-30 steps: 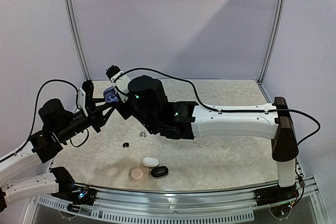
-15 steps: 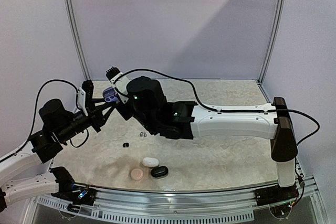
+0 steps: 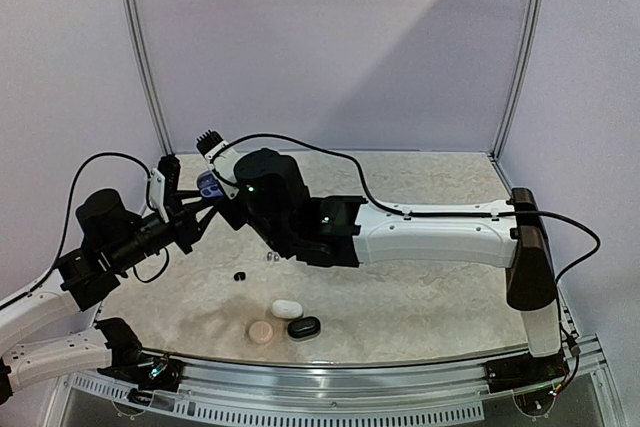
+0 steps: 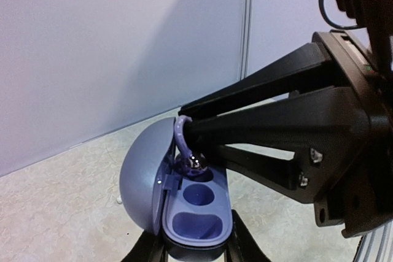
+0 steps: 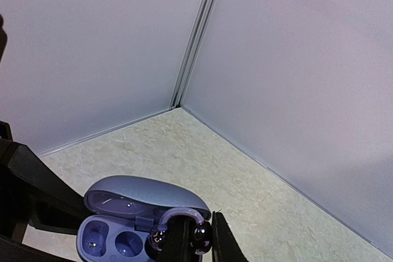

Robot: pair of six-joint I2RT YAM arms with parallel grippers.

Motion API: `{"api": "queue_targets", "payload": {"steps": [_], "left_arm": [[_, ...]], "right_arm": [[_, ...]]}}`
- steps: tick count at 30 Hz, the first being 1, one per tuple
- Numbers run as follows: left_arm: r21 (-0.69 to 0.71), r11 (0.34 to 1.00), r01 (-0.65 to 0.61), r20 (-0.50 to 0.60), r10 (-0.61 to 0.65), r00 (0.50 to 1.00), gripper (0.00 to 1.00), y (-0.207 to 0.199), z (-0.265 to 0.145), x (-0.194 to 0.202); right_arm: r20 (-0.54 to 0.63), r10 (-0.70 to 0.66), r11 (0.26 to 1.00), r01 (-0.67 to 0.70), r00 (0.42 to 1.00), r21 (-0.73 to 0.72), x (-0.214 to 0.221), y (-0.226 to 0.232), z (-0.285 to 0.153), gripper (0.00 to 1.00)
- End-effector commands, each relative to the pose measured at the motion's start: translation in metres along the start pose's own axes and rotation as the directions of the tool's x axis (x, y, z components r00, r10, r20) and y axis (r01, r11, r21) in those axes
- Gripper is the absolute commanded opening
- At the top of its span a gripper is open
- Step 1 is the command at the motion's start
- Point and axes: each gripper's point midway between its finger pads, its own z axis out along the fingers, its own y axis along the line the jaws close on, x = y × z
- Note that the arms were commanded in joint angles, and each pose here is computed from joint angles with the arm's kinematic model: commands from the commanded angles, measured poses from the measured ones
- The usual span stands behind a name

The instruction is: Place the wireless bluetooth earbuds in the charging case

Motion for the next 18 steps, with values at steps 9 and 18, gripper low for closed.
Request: {"api": "queue_targets", "payload": {"steps": [9,18], "left_arm": [[-0.002,1.0,0.025,0.133,-0.025,0.991,0.0,-0.002,-0.006,-0.042],[-0.014,0.999,0.035,0.129,-0.032,0.991,0.0,0.001,-0.007,-0.043]], "right_arm": [[-0.086,-0.06,0.998,0.057,0.994,-0.033,0.036,0.012,0.008,0.08],[-0.123,-0.099,0.994,0.092,0.987,-0.059,0.047,0.016,0.006,0.2]]}}
